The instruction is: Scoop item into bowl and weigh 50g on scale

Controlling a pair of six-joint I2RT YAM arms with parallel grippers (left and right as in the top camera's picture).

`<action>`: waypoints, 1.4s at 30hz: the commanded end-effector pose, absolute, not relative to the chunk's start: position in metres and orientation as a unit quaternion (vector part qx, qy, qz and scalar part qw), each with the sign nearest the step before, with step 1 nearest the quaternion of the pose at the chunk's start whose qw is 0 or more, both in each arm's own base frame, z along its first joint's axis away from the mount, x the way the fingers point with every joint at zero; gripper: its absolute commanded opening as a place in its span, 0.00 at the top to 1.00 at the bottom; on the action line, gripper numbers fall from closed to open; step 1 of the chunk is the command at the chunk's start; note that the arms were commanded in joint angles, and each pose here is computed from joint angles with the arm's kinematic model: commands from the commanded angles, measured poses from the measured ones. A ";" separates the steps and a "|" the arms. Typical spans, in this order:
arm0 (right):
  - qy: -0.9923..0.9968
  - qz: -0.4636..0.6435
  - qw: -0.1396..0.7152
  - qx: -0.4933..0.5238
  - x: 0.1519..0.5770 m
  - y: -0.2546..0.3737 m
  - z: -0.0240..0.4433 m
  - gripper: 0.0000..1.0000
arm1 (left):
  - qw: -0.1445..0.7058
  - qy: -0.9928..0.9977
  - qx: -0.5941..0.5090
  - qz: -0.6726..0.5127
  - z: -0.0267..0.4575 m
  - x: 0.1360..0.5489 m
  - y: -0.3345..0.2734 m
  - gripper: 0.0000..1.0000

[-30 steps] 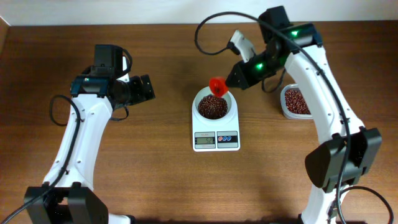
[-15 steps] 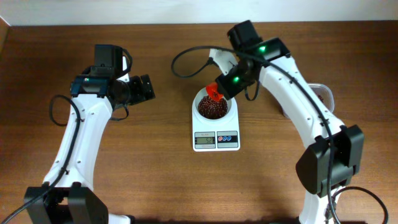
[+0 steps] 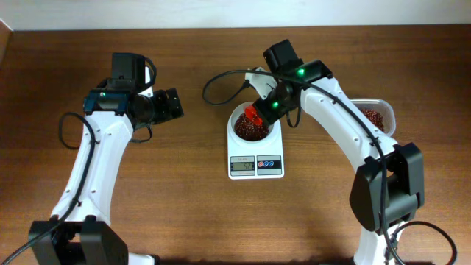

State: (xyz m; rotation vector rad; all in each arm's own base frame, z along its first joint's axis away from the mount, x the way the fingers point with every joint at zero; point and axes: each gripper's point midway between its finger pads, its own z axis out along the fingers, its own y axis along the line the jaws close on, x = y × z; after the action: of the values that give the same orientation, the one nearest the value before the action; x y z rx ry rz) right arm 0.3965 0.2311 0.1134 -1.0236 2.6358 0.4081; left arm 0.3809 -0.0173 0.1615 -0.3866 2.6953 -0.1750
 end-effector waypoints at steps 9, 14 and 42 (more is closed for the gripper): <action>0.901 0.213 0.105 -0.362 0.370 0.247 0.110 0.96 | 0.203 0.968 -0.135 -0.066 0.160 0.383 -0.020 0.01; 0.910 0.215 0.095 -0.341 0.369 0.244 0.110 0.96 | 0.203 0.968 -0.135 -0.066 0.160 0.383 -0.020 0.01; 0.859 0.438 0.103 -0.245 0.384 0.231 0.163 0.96 | 0.203 0.968 -0.135 -0.066 0.160 0.383 -0.020 0.01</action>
State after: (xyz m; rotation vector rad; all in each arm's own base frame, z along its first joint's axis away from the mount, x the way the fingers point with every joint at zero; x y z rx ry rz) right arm 0.3839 0.2285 0.1587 -0.7257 2.5544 1.2564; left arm 0.3809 -0.0173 0.1615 -0.3866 2.6953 -0.1750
